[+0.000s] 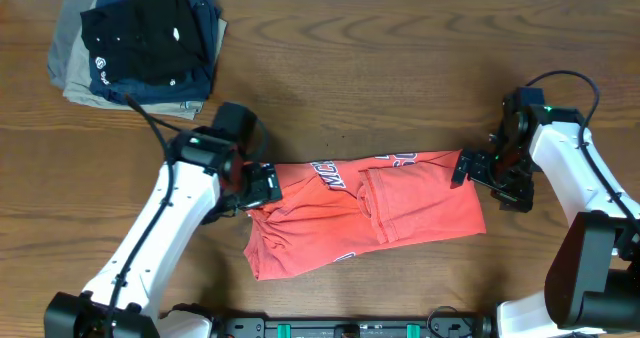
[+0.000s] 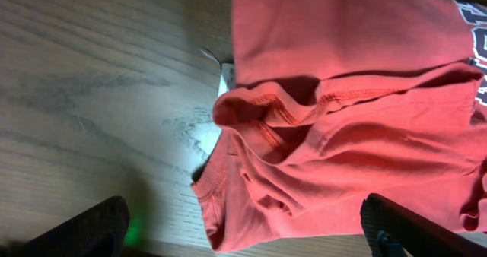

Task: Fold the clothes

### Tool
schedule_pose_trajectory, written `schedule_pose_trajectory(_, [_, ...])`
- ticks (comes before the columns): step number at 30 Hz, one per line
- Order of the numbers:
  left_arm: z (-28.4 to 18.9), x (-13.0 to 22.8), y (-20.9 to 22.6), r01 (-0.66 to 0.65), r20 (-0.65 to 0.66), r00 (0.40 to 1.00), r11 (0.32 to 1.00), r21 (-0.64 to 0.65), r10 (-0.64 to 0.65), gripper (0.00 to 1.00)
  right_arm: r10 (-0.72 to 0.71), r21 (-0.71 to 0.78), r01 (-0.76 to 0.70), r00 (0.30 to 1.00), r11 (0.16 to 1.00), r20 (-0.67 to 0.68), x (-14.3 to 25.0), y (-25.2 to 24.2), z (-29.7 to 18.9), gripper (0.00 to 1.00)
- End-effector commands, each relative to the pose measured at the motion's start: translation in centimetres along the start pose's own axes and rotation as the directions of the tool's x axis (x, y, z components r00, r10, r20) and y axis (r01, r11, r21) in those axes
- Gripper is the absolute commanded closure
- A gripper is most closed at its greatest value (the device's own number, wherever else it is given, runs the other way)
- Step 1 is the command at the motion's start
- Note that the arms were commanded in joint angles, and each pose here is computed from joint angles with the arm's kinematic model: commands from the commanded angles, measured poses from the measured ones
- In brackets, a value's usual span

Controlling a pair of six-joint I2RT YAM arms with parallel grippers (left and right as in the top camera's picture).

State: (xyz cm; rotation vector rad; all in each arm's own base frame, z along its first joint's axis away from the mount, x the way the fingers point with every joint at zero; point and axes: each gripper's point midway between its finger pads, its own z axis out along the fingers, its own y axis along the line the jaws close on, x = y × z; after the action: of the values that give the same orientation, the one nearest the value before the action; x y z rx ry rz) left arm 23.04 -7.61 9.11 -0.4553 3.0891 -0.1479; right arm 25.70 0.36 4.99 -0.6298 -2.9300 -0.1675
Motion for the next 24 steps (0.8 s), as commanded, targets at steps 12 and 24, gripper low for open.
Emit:
schedule_pose_trajectory(12, [4.9, 1.0, 0.4, -0.005, -0.080, 0.996, 0.938, 0.346, 0.035, 0.02, 0.110, 0.010, -0.113, 0.980, 0.994, 0.164, -4.9, -4.0, -1.2, 0.01])
schedule_pose_trajectory(24, [9.5, 3.4, 0.2, 0.000, -0.075, 0.997, 0.900, 0.436, 0.036, 0.02, 0.237, -0.024, -0.236, 0.954, 0.971, 0.185, -6.0, -7.6, -1.7, 0.01])
